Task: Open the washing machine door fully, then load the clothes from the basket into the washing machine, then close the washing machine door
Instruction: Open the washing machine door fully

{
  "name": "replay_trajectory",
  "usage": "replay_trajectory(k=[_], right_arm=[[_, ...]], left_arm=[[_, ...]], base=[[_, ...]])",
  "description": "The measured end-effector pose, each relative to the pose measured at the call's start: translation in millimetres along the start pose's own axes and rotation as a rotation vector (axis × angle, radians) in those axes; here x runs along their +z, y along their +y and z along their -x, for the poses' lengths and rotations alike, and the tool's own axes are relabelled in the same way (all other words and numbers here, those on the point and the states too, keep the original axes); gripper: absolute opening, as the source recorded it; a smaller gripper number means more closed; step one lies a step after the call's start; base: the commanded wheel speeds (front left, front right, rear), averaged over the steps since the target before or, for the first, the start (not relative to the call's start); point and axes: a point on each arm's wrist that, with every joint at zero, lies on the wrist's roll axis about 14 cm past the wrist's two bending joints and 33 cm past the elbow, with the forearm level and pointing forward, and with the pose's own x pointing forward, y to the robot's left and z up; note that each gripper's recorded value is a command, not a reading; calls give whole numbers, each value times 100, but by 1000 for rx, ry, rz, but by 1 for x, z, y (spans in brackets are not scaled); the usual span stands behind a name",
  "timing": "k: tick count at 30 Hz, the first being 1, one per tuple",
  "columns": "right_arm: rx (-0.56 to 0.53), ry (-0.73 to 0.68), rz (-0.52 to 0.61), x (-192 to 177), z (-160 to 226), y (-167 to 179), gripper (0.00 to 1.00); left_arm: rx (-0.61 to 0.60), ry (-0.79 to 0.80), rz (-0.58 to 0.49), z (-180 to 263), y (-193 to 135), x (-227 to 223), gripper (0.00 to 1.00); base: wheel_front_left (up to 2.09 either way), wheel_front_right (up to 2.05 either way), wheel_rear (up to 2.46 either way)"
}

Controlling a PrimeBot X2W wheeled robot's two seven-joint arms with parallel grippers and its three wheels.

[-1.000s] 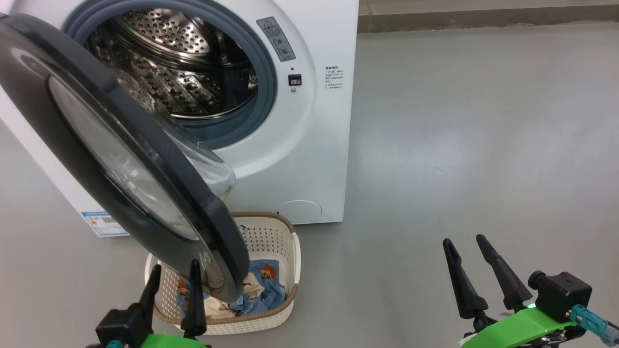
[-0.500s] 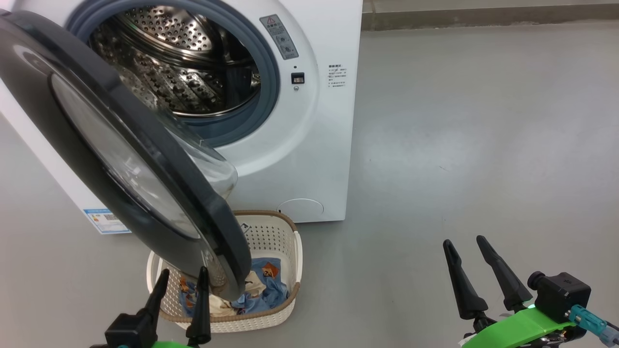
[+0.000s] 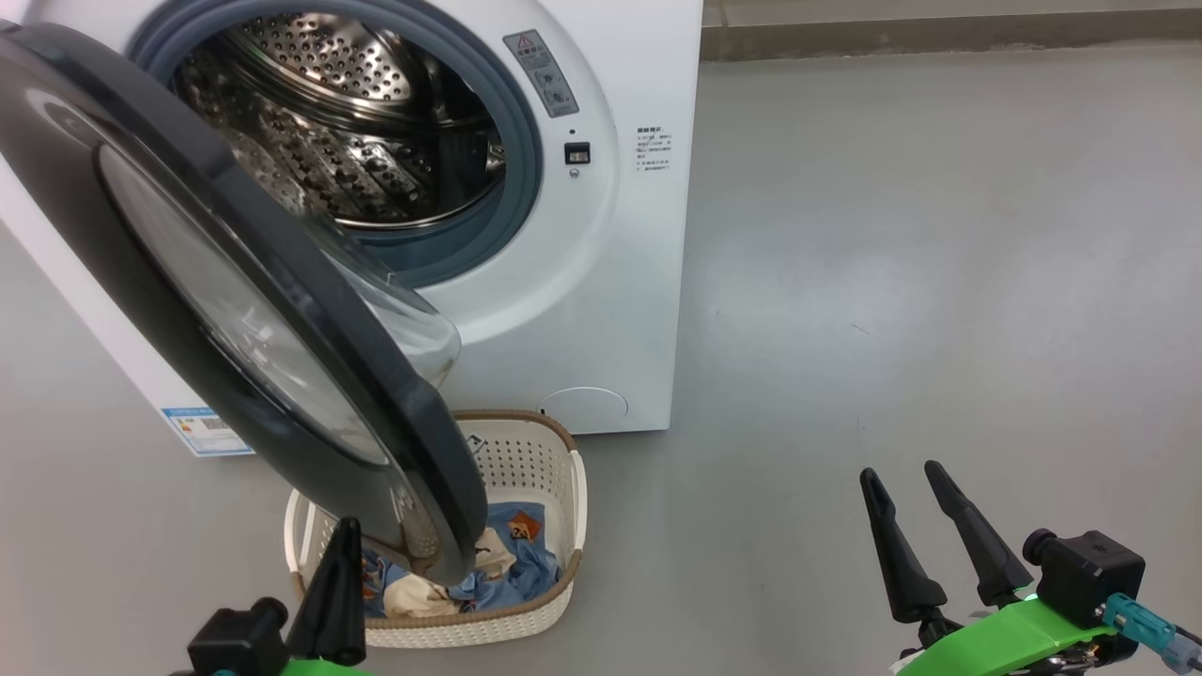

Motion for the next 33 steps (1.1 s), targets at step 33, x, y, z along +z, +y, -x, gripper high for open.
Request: replay_trajectory(k=[33], right_arm=[[-8, 6, -1, -3, 6, -1, 100]], left_arm=[[-111, -450, 17, -29, -38, 147, 0]], base=[[0, 0, 0]])
